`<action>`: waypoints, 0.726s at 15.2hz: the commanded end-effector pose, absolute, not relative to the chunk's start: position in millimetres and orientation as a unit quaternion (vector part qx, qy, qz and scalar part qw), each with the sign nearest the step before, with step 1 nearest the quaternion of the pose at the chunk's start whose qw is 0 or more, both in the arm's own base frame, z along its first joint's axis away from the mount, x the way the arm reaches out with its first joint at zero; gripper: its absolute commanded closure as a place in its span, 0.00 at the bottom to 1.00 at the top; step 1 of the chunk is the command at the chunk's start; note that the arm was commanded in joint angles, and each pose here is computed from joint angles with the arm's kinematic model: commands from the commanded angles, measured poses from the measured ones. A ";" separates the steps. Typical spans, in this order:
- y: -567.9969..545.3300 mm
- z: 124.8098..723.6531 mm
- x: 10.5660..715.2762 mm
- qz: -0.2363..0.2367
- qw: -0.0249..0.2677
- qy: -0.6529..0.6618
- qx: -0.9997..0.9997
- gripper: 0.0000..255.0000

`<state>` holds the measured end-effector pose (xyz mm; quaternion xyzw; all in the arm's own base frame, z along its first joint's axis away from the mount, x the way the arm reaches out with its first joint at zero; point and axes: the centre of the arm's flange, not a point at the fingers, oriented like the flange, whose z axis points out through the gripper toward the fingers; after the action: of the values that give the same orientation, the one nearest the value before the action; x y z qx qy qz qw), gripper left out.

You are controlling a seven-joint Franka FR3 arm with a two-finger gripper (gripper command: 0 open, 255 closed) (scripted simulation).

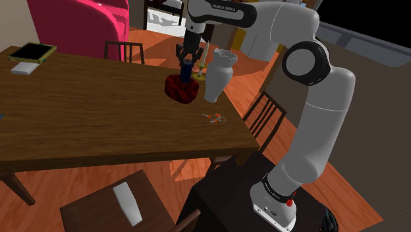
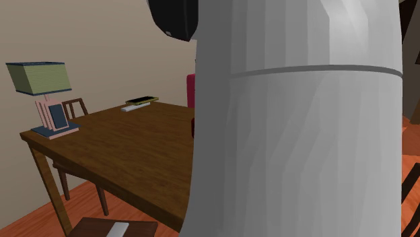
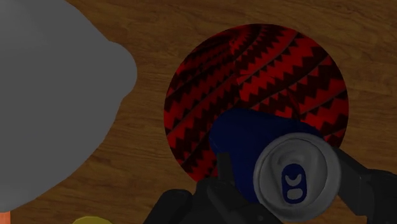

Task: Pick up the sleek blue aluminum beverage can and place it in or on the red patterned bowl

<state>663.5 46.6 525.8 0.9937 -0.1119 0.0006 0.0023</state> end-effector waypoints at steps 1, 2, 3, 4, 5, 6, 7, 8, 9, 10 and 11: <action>47.6 518.4 662.8 0.000 0.002 -0.111 0.994 1.00; 47.6 518.4 662.8 0.000 0.002 -0.111 0.994 1.00; 47.6 518.4 662.8 0.000 0.002 -0.111 0.994 1.00; 47.6 518.4 662.8 0.000 0.002 -0.111 0.994 1.00; 47.6 518.4 662.8 0.000 0.002 -0.111 0.994 1.00; 47.6 518.4 662.8 0.000 0.002 -0.111 0.994 1.00; 47.6 518.4 662.8 0.000 0.002 -0.111 0.994 1.00; 47.5 518.3 663.2 0.000 0.002 -0.111 0.994 0.00; 47.2 518.2 663.3 0.000 0.002 -0.111 0.994 0.00; 47.5 518.3 663.3 0.000 0.002 -0.111 0.994 0.00; 47.5 518.3 663.4 0.000 0.002 -0.111 0.994 0.00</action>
<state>663.4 47.5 518.4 0.9938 -0.1115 -0.0002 0.0021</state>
